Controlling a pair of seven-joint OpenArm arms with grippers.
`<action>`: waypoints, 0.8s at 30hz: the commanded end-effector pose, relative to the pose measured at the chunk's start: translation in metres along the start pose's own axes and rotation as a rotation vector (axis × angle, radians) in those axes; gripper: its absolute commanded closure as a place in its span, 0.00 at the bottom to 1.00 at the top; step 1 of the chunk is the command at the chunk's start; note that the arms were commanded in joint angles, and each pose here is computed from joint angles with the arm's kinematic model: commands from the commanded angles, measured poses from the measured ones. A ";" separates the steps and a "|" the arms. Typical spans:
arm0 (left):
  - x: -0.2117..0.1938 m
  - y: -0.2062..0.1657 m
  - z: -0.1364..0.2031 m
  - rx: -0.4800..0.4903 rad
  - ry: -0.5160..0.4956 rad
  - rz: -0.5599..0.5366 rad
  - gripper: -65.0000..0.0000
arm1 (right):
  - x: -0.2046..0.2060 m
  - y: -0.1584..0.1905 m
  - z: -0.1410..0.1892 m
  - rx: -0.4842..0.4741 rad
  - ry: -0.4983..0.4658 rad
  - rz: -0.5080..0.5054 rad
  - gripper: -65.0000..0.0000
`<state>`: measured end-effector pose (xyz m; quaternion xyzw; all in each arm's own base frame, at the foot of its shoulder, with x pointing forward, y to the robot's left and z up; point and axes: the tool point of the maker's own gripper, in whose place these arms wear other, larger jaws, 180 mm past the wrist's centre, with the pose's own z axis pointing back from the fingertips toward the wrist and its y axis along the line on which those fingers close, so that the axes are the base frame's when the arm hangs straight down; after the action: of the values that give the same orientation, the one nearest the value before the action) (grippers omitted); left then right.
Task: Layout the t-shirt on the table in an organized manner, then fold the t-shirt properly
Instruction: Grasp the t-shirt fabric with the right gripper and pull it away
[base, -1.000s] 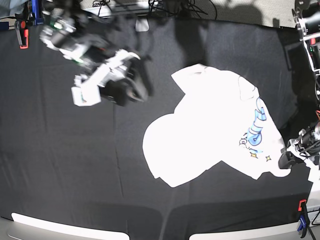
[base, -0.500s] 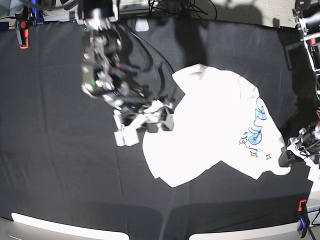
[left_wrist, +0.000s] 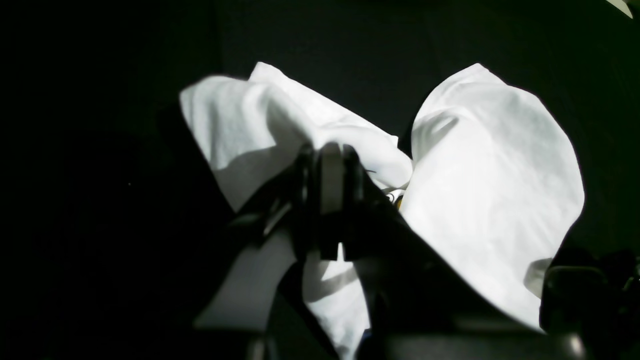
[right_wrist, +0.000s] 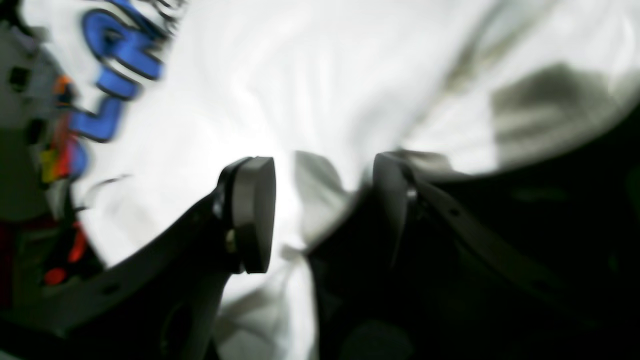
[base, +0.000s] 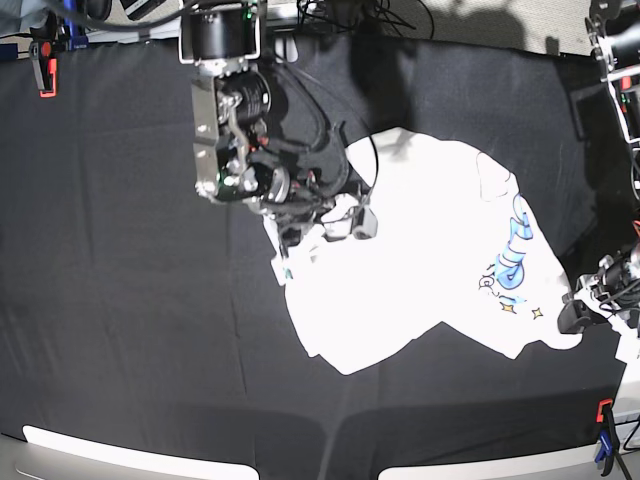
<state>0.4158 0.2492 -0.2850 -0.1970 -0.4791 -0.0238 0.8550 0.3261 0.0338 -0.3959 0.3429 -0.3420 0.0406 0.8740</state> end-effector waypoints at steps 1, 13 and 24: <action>0.027 -0.001 0.006 -0.008 -0.070 -0.028 1.00 | 0.018 0.007 0.000 0.017 -0.054 0.009 0.53; 0.028 -0.001 0.006 -0.008 -0.071 -0.027 1.00 | 0.031 0.004 0.000 0.009 -0.133 0.019 0.62; 0.027 -0.001 0.006 -0.008 -0.070 -0.027 1.00 | 0.053 0.001 0.000 -0.029 -0.197 0.099 0.62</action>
<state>0.4158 0.2492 -0.2850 -0.1970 -0.4791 -0.0238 0.8550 0.3535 0.0211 -0.3825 0.3044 -0.4146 0.0407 0.8566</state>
